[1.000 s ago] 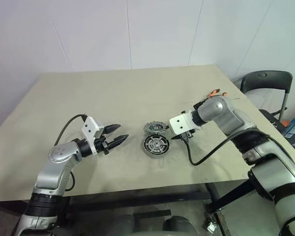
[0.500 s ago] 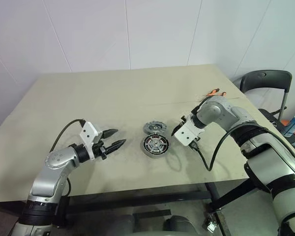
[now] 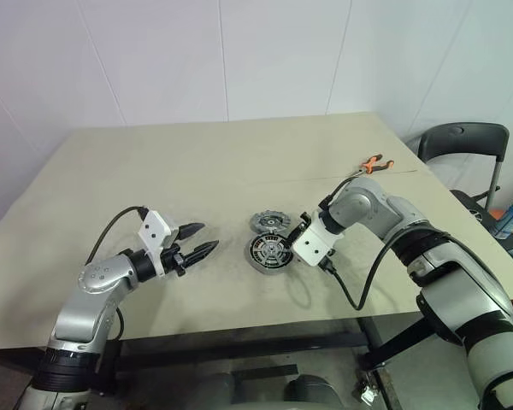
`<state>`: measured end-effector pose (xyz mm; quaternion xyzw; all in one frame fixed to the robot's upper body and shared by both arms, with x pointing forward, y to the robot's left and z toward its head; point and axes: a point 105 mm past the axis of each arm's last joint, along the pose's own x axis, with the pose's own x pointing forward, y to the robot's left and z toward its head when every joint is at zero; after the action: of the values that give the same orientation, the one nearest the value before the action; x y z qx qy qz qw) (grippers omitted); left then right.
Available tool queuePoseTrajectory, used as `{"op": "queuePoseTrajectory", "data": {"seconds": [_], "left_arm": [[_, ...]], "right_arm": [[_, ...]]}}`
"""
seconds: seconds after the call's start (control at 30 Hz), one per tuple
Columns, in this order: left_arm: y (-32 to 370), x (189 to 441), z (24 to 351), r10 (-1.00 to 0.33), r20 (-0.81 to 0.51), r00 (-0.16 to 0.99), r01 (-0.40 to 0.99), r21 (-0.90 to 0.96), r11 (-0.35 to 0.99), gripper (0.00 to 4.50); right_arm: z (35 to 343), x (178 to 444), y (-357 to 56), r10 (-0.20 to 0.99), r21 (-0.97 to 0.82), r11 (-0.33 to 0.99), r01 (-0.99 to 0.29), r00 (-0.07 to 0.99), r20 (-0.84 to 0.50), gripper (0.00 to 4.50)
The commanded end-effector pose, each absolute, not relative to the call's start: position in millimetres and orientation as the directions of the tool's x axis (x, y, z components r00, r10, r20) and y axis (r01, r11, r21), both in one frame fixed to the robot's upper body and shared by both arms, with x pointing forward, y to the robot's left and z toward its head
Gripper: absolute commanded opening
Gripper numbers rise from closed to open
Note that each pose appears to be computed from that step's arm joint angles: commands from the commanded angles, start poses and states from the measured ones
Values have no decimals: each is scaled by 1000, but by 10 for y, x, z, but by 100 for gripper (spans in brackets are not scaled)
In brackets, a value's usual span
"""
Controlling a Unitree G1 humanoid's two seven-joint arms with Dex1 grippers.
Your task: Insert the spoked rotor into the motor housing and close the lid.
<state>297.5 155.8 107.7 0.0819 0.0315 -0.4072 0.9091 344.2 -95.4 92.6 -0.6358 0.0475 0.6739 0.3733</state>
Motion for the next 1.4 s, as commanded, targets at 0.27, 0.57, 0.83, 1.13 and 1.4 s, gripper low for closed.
{"op": "queuePoseTrajectory", "data": {"seconds": [0.27,0.57,0.83,1.13,1.4], "left_arm": [[1554,2978,1184,-723,-92,684,727,171,666,275],[1545,2967,1146,-718,-100,689,723,169,670,275],[1529,3003,1136,-715,-96,692,720,170,673,275],[1482,3027,1124,-722,-91,686,725,166,668,275],[1514,3035,1125,-716,-96,691,720,170,672,275]], "right_arm": [[914,3581,-778,491,-498,-708,-500,157,-857,227],[924,3573,-733,501,-512,-737,-441,151,-852,76],[1035,3569,-706,502,-507,-738,-445,141,-853,76],[1191,3379,-619,510,-365,-640,-676,-18,-860,76],[1201,3401,-478,535,-436,-646,-627,36,-844,76]]}}
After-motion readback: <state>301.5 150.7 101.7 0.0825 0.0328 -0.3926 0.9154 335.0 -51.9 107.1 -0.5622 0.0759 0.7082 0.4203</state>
